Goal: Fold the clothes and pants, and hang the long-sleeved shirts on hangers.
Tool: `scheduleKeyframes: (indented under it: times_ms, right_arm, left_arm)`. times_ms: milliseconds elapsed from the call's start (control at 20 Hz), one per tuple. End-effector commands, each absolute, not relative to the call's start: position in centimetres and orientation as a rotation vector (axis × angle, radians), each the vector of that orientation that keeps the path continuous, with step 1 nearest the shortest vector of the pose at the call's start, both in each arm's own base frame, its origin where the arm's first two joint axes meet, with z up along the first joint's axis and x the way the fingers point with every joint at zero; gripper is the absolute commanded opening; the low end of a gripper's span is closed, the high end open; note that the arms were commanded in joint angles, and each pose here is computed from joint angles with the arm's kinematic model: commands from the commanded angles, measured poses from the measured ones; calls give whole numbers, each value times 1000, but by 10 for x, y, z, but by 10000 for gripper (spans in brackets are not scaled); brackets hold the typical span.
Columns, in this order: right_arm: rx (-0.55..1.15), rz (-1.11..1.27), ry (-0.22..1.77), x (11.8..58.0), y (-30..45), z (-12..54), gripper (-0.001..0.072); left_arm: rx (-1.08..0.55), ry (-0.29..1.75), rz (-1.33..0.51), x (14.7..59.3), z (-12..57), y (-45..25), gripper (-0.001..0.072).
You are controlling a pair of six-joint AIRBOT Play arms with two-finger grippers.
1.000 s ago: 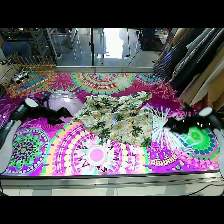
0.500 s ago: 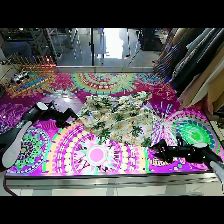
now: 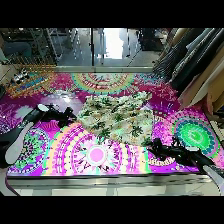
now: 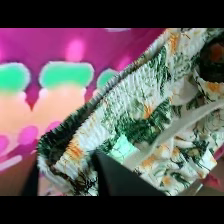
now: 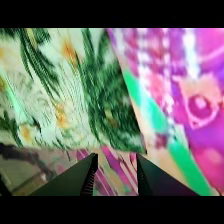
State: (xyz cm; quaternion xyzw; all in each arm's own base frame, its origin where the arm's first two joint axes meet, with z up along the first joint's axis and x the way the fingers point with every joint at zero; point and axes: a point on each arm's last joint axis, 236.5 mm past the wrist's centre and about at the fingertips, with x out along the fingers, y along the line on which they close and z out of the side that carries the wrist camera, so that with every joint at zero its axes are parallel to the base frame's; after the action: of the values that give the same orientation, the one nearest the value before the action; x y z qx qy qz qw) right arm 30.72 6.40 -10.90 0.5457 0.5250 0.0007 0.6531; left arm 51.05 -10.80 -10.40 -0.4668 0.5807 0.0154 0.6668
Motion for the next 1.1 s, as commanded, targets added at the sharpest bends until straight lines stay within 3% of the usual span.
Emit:
scheduleKeyframes:
  times_ms: [0,50,100,200,250,500,700,850,1050]
  right_arm:
    - [1230,-132,1102,322,40,-120,317]
    - [1229,-140,1093,324,38,-120,224]
    - [1229,-142,1090,324,37,-120,200]
    - [1206,-118,1095,324,39,-120,44]
    - [1192,-99,1098,323,41,-119,12]
    - [1131,58,1106,325,58,-102,9]
    - [991,284,1006,347,71,-37,8]
    - [735,430,835,359,70,60,8]
    - [365,433,476,335,63,241,7]
  left_arm:
    - [-1082,1286,42,517,-102,-108,131]
    - [-1082,1286,42,517,-102,-108,111]
    - [-1082,1286,41,516,-102,-108,112]
    - [-1081,1290,39,516,-102,-108,104]
    - [-1080,1293,36,515,-101,-109,12]
    - [-974,1254,-58,517,-83,-108,13]
    - [-818,1148,-193,520,-33,-105,12]
    - [-759,1024,-297,518,35,-104,12]
    - [-734,762,-558,485,191,-115,12]
